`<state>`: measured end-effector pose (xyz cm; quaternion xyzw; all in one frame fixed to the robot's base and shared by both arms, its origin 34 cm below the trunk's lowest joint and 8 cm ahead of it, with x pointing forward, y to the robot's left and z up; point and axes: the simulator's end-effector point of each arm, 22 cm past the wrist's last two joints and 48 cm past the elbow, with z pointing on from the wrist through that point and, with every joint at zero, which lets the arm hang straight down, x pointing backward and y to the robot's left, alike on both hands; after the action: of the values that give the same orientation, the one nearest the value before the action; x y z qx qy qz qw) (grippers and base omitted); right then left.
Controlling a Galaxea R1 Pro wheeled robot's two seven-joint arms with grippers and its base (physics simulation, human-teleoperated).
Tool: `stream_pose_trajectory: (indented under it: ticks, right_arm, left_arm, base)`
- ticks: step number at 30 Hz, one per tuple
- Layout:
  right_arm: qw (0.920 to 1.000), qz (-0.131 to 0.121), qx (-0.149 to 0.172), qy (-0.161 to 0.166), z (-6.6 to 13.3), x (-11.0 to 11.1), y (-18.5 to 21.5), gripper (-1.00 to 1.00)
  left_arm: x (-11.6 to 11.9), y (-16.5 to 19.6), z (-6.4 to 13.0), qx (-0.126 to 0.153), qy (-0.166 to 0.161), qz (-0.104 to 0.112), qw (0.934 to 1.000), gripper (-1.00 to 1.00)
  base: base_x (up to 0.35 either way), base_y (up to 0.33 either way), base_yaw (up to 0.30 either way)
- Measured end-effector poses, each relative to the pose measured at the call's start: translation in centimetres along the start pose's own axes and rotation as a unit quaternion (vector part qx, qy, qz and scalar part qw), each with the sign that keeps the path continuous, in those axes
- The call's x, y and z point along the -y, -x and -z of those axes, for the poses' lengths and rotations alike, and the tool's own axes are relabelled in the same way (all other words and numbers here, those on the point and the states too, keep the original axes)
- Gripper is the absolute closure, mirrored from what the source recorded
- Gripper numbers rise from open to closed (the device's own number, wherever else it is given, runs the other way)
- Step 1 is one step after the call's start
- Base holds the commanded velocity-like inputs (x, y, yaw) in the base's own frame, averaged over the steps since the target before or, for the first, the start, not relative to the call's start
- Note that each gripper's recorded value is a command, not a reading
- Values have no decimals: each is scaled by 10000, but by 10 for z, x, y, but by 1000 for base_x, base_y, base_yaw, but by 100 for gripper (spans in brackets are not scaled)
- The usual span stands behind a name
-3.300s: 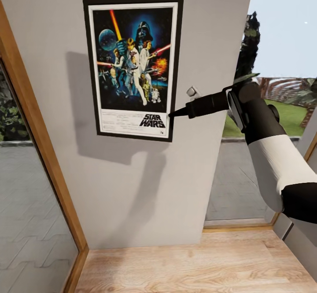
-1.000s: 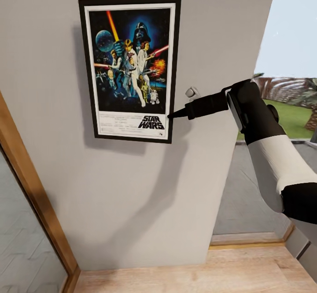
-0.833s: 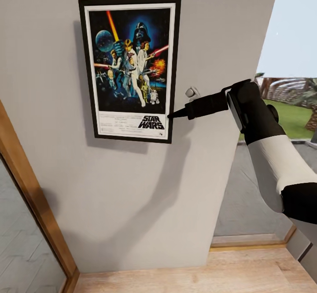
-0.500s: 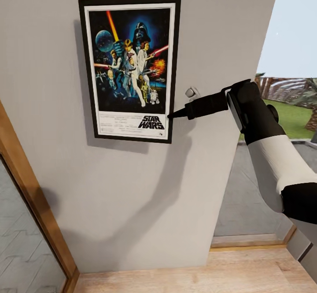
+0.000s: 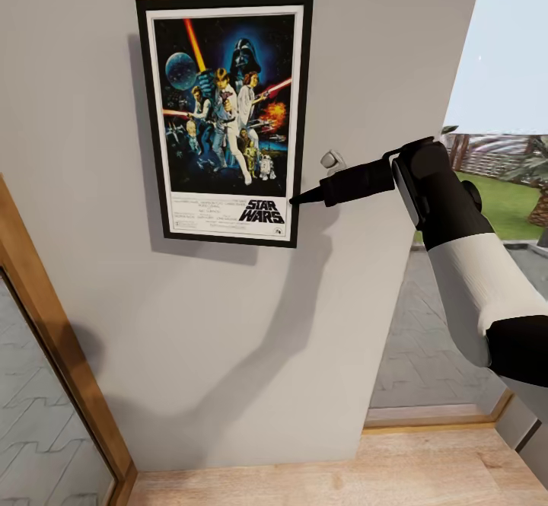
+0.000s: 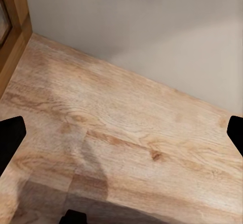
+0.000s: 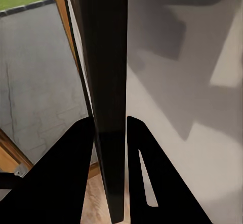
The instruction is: Pick up the poster from the kitchen countertop and hang it on one of the wall nails in the kitchen.
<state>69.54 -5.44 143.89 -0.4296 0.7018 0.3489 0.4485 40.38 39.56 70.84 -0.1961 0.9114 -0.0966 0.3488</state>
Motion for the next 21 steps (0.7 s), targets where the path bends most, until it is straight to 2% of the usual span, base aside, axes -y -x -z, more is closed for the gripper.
stream_pose_trajectory:
  ticks: [9,21]
  right_arm:
    - [10000,1,0,-1,0,0,0,100]
    - [10000,0,-1,-5,0,0,0,100]
  left_arm:
    - [0,0,0,1,0,0,10000,-100]
    - [0,0,0,3,0,-2,10000,-100]
  base:
    - [165,0,0]
    - [15,0,0]
